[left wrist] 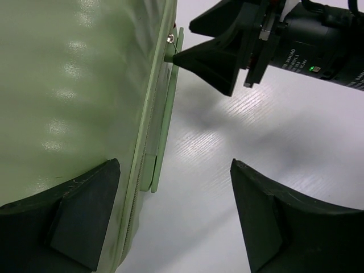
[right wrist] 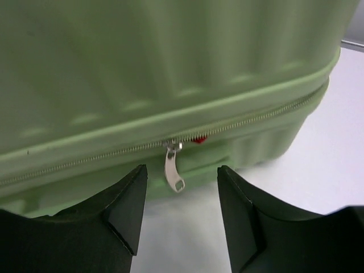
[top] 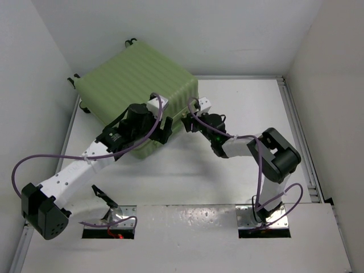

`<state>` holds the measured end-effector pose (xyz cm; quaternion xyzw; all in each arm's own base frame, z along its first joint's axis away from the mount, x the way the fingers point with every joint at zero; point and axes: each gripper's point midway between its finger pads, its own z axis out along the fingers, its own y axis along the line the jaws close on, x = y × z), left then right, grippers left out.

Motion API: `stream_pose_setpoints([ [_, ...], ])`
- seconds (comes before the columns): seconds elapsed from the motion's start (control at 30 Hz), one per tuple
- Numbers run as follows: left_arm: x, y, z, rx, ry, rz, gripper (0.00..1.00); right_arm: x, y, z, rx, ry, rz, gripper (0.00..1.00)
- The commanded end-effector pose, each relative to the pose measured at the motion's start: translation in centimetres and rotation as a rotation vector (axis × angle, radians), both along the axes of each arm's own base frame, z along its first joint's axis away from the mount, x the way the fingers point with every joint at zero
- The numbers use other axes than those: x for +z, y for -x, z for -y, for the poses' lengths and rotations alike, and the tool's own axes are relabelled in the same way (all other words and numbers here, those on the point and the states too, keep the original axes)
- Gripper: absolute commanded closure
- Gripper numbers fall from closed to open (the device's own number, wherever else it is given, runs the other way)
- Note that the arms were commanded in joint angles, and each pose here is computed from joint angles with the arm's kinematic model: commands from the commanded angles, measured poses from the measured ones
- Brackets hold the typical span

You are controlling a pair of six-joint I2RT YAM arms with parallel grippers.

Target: Pack the luggage

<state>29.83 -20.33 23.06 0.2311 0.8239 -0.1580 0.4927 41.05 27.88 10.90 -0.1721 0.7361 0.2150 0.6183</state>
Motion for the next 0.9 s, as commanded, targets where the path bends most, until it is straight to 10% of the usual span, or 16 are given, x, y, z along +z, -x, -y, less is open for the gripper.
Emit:
stream_pose_setpoints([
  [0.0, 0.0, -1.6, -2.0, 0.098, -0.010, 0.019, 0.15, 3.0, -1.6, -1.3, -0.008, -0.077, 0.076, 0.47],
  [0.4, -0.9, -2.0, -2.2, 0.093, -0.019, 0.003, 0.15, 0.5, -2.8, -1.3, 0.013, -0.018, 0.055, 0.56],
  [0.63, -1.9, -1.4, -1.0, -0.038, -0.065, 0.002, 0.15, 0.0, -3.8, -0.4, 0.018, 0.020, 0.079, 0.93],
  [0.87, -3.8, 0.5, 0.6, -0.184, -0.156, 0.036, 0.15, 1.0, -4.0, 1.1, 0.068, 0.009, 0.121, 1.00],
])
